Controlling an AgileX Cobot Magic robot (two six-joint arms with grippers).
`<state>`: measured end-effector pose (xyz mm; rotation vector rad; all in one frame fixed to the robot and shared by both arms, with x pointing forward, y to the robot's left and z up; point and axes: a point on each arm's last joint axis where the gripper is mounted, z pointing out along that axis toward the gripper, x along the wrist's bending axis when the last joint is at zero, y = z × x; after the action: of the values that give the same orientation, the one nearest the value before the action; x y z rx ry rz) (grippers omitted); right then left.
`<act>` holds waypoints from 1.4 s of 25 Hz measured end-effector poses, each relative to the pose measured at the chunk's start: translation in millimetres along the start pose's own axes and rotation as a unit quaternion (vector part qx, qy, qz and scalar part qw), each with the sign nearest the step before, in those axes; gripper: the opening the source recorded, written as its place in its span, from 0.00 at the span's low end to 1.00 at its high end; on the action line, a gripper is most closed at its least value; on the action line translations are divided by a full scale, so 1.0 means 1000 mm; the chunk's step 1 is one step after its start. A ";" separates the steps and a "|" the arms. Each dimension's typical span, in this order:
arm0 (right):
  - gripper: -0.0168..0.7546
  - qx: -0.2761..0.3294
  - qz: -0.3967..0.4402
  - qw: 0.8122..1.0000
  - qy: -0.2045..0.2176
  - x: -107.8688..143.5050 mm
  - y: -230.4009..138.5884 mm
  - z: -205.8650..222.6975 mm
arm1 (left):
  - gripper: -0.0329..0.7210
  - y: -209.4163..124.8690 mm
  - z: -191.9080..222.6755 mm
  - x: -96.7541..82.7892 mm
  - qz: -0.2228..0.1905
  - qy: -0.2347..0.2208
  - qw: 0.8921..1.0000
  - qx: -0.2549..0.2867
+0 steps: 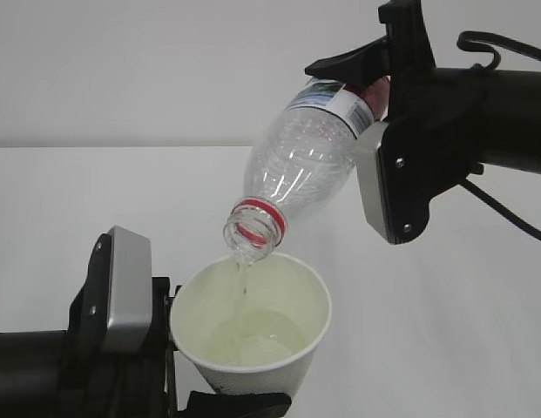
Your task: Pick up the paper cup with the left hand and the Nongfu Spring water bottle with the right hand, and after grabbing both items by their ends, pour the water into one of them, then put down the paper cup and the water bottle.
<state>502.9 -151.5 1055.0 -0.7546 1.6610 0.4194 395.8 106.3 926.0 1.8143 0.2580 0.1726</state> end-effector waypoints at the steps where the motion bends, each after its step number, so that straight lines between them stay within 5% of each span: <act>1: 0.63 0.000 0.000 1.000 0.000 0.000 0.000 0.000 | 0.74 0.000 0.000 0.000 0.000 0.000 1.000 0.000; 35: 0.63 0.000 -0.001 1.000 0.000 0.000 0.000 0.000 | 0.74 0.000 0.000 0.000 0.000 0.000 1.000 0.000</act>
<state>502.9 -151.5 1055.0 -0.7557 1.6602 0.4182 395.8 106.3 926.0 1.8143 0.2580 0.1726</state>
